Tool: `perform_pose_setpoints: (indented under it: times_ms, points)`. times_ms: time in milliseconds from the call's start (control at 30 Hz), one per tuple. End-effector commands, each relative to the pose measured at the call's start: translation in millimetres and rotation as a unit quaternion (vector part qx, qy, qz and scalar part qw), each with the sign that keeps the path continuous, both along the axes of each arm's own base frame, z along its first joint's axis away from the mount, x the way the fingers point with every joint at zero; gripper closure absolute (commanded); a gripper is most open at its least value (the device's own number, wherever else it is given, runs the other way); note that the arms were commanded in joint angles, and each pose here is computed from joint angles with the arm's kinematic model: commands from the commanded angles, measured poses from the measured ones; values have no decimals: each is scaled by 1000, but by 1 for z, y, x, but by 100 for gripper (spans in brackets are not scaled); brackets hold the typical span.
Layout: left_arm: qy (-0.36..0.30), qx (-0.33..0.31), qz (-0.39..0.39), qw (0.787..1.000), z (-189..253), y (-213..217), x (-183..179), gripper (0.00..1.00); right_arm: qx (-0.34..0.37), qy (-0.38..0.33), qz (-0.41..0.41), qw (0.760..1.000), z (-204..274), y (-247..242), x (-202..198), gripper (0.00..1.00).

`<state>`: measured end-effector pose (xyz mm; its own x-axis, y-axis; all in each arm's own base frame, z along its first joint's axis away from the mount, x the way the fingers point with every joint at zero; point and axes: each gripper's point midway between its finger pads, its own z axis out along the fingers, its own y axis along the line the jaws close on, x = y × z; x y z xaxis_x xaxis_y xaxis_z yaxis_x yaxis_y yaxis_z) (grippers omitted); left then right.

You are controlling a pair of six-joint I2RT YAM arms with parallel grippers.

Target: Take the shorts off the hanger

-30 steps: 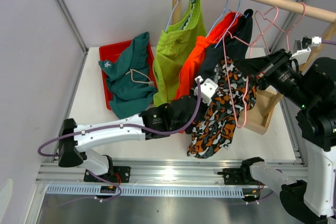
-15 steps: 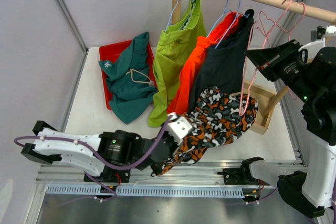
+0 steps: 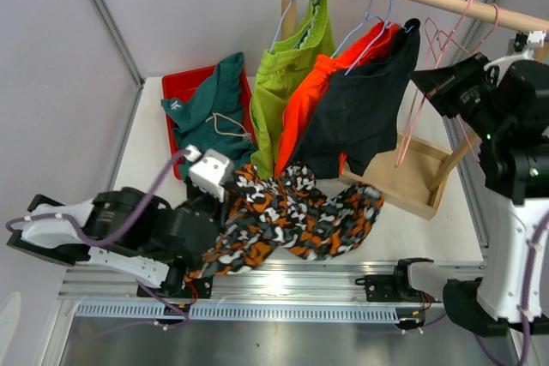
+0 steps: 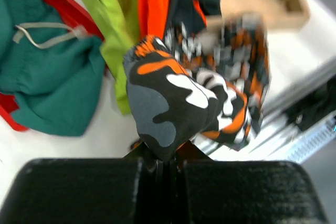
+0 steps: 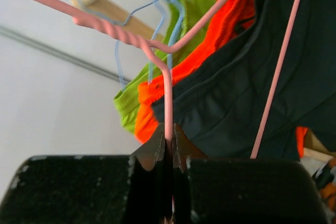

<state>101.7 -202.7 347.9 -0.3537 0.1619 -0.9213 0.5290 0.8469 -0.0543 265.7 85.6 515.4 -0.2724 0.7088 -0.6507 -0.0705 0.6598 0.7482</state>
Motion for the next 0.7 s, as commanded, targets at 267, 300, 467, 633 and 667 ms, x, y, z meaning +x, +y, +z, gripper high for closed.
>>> perform_pose_setpoints:
  times_ms: [267, 300, 467, 633, 667]
  points:
    - [-184, 13, 118, 976, 125, 58, 70, 100, 20, -35, 24, 999, 1, -30, 78, 100]
    - [-189, -1, 115, 975, 131, 58, 72, 100, 21, -39, 22, 999, 2, -32, 82, 100]
    - [-228, -6, 198, 953, 163, 105, 99, 100, 31, -16, 26, 999, -16, -33, 95, 100]
    - [-241, -8, 238, 941, 189, 125, 139, 100, 34, -3, 25, 999, -38, -33, 86, 100]
    - [-235, 0, 239, 942, 187, 118, 154, 100, 36, 11, 23, 999, -51, -33, 87, 100]
